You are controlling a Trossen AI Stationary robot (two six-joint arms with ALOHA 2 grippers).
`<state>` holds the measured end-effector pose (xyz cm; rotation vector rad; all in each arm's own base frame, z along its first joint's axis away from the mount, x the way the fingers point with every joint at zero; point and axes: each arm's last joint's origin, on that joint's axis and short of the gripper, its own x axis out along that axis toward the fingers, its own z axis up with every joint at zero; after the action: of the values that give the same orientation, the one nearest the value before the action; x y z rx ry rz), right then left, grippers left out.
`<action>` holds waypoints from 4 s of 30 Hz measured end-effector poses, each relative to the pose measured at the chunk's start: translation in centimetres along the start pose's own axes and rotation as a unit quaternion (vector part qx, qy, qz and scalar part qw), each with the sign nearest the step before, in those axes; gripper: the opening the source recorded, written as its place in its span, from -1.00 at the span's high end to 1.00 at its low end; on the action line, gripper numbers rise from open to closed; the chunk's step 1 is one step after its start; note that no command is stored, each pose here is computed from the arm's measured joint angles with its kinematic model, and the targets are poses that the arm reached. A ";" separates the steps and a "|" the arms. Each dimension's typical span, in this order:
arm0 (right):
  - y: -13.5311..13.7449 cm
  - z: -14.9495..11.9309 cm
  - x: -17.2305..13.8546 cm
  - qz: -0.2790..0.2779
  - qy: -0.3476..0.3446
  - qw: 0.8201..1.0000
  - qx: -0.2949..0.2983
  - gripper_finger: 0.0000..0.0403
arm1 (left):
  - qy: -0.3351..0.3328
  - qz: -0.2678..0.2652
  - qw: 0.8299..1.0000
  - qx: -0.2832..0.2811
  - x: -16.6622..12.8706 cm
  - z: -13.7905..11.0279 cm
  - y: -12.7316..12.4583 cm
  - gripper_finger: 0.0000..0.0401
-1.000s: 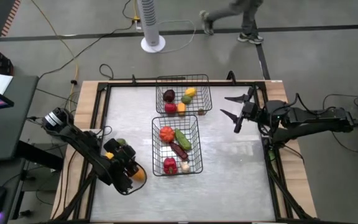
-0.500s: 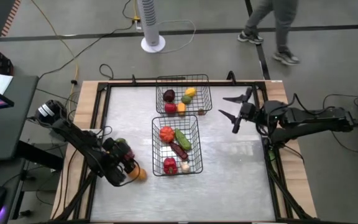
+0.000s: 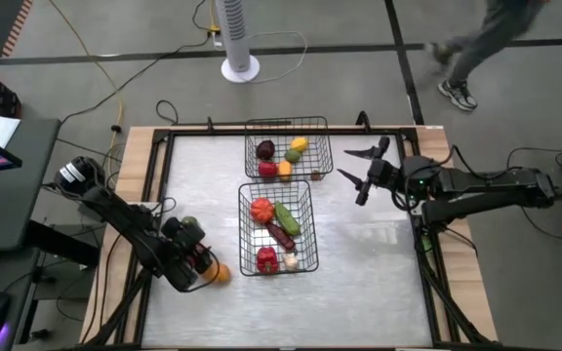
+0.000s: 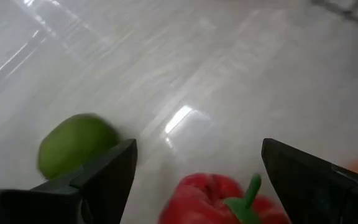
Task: Sort produce into baskets
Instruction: Put the potato into the bottom wire basket, then put the red bell pepper into the bottom wire basket
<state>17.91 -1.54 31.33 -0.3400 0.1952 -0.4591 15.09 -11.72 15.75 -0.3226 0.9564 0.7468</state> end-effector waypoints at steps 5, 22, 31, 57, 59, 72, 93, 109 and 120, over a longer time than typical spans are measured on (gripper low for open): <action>-0.2 -0.1 0.2 -0.006 0.003 1.000 0.002 -0.31 | -0.007 -0.026 0.999 0.045 -2.3 1.7 -1.6 -0.65; 0.0 0.0 0.2 0.019 -0.006 1.000 0.003 -0.31 | -0.026 -0.161 0.982 0.090 -5.5 1.7 -4.8 -0.65; -0.1 0.1 0.2 0.018 -0.010 1.000 0.006 -0.31 | -0.069 -0.202 0.955 0.205 -4.0 0.6 -8.3 -0.65; 0.0 0.1 0.2 0.018 -0.010 1.000 0.005 -0.31 | 0.018 -0.089 0.956 0.277 -0.1 -0.2 -7.9 -0.23; -0.1 0.1 0.2 0.017 -0.011 1.000 0.005 -0.31 | 0.023 -0.076 0.957 0.280 -0.8 0.9 -7.7 -0.23; 0.1 -0.4 0.2 0.025 0.012 1.000 0.009 -0.31 | -0.149 0.033 0.958 0.242 -8.7 11.0 -8.3 -0.31; 0.2 -0.8 0.2 0.029 0.030 0.999 0.025 -0.31 | -0.162 -0.086 0.956 0.228 -6.5 15.9 -10.5 -0.32; 0.2 -0.8 0.2 0.029 0.030 0.999 0.026 -0.31 | -0.159 -0.121 0.943 0.266 -6.2 16.8 -10.7 -0.56; 0.2 -0.8 0.2 0.029 0.030 0.999 0.023 -0.31 | -0.100 -0.105 0.961 0.235 -8.3 17.9 -9.4 -0.76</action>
<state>17.95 -1.65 30.54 -0.2743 0.2516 -0.4157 29.78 -12.02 31.87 0.0688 0.8611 0.3326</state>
